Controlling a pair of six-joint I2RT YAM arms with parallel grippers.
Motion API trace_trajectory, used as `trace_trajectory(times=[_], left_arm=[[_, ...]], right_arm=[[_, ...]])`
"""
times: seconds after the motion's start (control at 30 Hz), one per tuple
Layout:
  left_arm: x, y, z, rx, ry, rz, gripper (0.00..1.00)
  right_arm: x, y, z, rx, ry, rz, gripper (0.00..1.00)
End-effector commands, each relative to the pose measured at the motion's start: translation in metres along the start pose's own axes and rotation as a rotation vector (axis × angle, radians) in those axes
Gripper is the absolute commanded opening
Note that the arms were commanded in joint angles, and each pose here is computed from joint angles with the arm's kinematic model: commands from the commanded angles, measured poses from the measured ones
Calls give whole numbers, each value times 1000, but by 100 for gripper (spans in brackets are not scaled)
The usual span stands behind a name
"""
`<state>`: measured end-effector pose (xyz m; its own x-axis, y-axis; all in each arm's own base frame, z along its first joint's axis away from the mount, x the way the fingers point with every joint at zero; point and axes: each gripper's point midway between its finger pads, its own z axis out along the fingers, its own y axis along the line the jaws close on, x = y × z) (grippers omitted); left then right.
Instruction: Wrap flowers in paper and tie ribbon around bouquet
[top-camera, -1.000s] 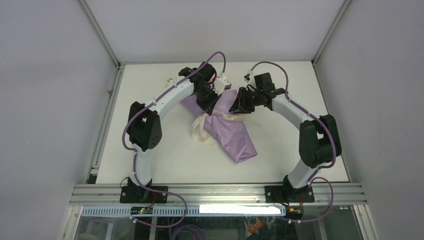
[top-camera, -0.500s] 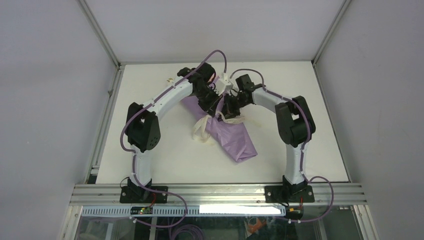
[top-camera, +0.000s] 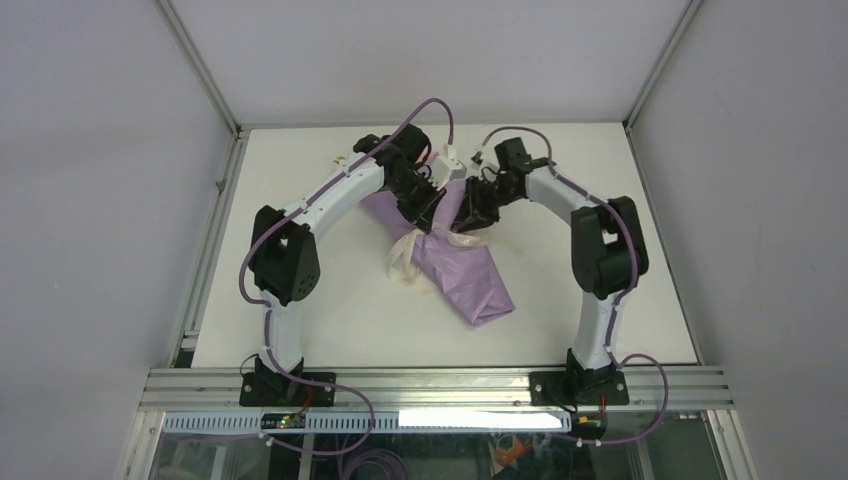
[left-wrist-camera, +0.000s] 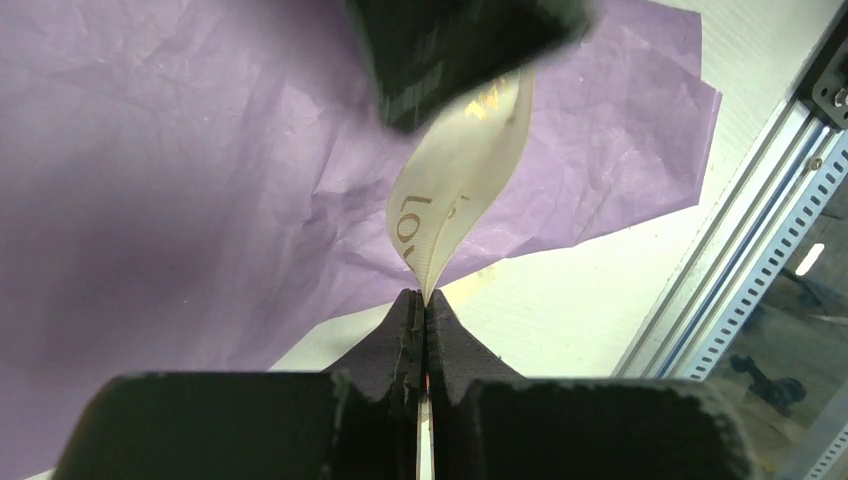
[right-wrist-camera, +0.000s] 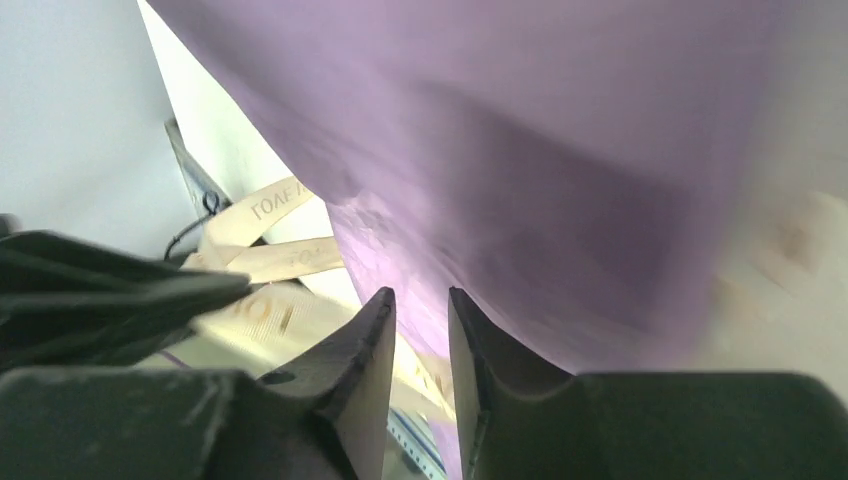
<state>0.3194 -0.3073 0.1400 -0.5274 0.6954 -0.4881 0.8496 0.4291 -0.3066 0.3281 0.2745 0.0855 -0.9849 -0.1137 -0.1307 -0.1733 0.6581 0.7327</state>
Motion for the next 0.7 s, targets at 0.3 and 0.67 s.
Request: trace_trajectory(times=[0.3,0.67], left_arm=[[-7,-6,-25,-41,-55,126,0],[-4,-5,-25,-44,-44,130,0]], right_arm=[[8,18,-91,-60,-22,-616,46],[-6,-2,-74,-24,4,-861,56]])
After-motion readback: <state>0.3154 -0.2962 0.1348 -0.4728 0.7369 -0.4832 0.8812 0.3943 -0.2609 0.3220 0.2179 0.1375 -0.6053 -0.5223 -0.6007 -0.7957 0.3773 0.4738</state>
